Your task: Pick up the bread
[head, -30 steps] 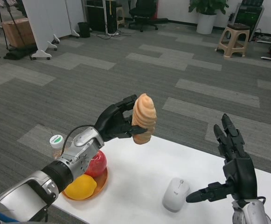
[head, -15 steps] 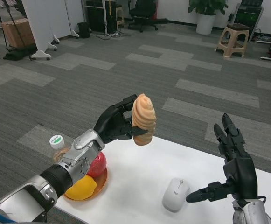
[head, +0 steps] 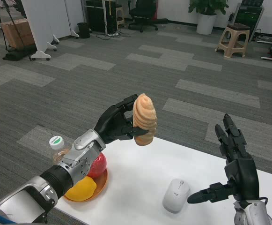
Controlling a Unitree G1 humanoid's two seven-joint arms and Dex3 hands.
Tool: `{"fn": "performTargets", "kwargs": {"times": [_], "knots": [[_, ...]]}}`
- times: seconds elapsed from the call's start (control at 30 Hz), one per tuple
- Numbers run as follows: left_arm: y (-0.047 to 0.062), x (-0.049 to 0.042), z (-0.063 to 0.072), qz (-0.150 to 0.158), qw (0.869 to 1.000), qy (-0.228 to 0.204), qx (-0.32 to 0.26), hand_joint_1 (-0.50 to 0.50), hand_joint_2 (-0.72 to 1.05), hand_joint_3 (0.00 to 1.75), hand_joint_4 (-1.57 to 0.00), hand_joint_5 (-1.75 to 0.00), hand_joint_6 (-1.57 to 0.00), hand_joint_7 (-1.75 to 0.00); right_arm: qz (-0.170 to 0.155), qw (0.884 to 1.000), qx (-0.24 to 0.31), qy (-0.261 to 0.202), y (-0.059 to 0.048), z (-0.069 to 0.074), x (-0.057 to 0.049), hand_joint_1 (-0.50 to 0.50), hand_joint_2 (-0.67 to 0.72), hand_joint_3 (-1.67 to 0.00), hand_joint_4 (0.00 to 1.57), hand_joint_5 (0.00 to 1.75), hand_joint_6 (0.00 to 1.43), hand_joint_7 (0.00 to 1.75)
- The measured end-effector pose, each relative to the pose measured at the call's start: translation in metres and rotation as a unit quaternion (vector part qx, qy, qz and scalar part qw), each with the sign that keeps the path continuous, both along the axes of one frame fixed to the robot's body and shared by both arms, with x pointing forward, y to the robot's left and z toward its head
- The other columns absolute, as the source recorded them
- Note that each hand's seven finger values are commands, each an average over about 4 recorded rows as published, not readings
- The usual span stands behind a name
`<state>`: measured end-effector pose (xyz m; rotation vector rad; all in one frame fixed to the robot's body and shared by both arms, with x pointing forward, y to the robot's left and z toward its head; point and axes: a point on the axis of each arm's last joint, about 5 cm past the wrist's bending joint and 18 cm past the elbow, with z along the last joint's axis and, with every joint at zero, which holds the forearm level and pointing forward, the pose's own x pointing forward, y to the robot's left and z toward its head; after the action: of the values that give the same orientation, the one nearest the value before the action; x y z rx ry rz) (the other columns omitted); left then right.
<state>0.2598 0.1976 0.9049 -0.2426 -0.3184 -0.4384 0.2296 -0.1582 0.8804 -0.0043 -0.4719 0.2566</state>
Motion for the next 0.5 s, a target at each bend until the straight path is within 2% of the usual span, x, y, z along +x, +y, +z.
{"fn": "performTargets", "kwargs": {"times": [0.17,0.3,0.5], "knots": [[-0.0001,0.0,0.0,0.0,1.0,0.0,0.0,-0.12,1.05,0.17,-1.2,-1.75,-0.76,-1.68,0.0,1.0,0.0,0.0,0.0001,0.0,0.0,-0.33,0.09,0.0,0.0,0.1,0.0,0.0],[-0.0003,0.0001,0.0005,-0.001,1.0,-0.001,0.0,-0.12,1.05,0.09,-1.2,-1.75,-0.76,-1.68,0.0,1.0,0.0,0.0,0.0001,0.0,0.0,-0.33,0.09,0.0,0.0,0.12,0.0,0.0],[-0.0007,0.0001,0.0013,-0.002,1.0,-0.004,-0.001,-0.12,1.05,0.11,-1.2,-1.75,-0.76,-1.68,0.0,1.0,0.0,0.0,0.0001,0.0,0.0,-0.33,0.09,0.0,0.0,0.17,0.0,0.0]]}}
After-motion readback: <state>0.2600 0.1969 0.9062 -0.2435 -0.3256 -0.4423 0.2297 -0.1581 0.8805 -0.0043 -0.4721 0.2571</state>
